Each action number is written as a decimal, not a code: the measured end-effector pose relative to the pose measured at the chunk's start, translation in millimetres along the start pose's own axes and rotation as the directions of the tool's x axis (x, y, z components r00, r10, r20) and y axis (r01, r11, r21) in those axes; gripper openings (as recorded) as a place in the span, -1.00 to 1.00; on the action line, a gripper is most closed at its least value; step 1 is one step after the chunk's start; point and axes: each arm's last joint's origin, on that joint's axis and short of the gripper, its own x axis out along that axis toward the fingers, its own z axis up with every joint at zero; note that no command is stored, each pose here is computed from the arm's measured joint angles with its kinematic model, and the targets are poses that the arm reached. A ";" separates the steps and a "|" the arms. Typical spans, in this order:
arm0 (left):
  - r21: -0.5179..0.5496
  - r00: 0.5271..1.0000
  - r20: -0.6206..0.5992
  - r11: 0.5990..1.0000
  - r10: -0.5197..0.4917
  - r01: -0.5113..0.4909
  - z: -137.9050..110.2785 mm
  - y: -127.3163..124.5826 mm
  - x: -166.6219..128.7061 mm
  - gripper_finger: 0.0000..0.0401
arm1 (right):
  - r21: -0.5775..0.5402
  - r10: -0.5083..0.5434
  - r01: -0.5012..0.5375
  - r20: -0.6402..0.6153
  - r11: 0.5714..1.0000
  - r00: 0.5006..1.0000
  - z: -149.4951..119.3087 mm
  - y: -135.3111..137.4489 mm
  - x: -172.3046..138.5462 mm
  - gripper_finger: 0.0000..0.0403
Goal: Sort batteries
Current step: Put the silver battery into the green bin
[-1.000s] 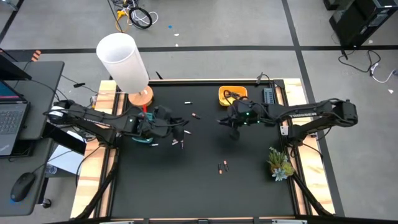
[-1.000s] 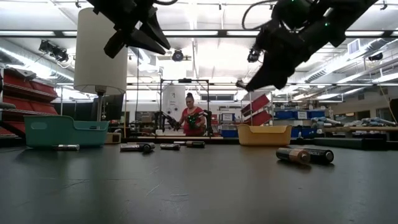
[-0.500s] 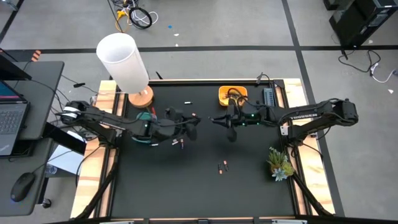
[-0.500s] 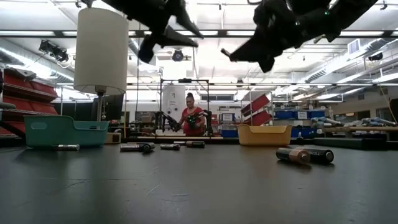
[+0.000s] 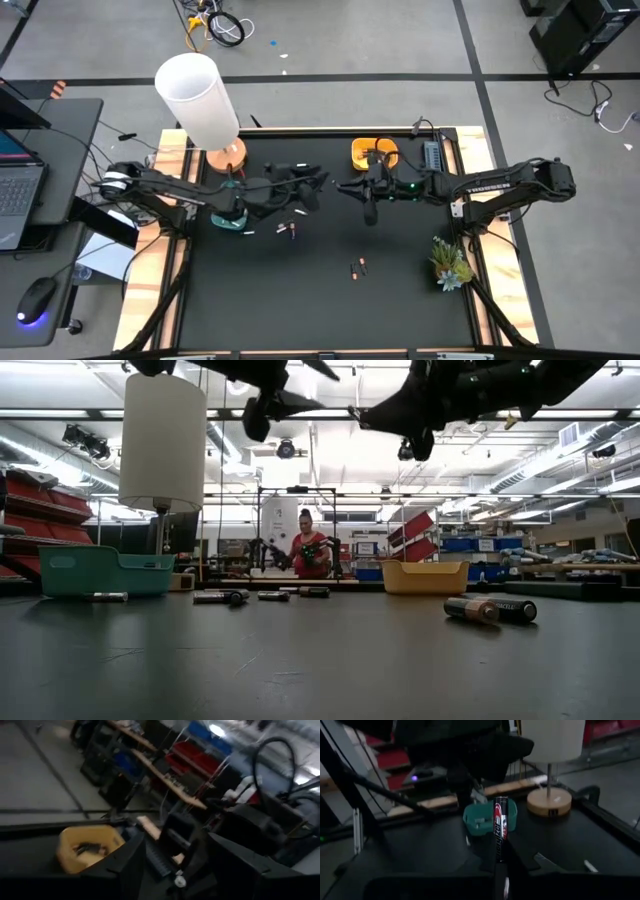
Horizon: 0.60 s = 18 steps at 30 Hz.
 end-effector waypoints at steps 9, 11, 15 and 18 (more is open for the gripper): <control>-0.018 0.992 0.049 0.993 -0.119 0.120 -12.2 -0.6 14.8 0.07 | 0.029 0.011 -0.014 0.085 0.999 0.996 8.2 1.3 -0.3 -0.88; -0.010 0.990 0.067 0.993 -0.120 0.121 -13.0 -0.9 16.1 0.07 | 0.042 0.011 -0.015 0.084 0.999 0.996 8.0 1.3 -0.3 -0.88; 0.019 0.992 0.047 0.993 -0.121 0.120 -18.6 0.6 18.3 0.07 | 0.052 0.008 -0.013 0.094 0.999 0.996 8.9 1.4 -0.4 -0.87; 0.021 0.990 0.045 0.991 -0.133 0.132 -19.7 0.4 18.9 0.07 | 0.052 0.008 -0.014 0.105 0.999 0.994 10.9 1.7 -0.3 -0.88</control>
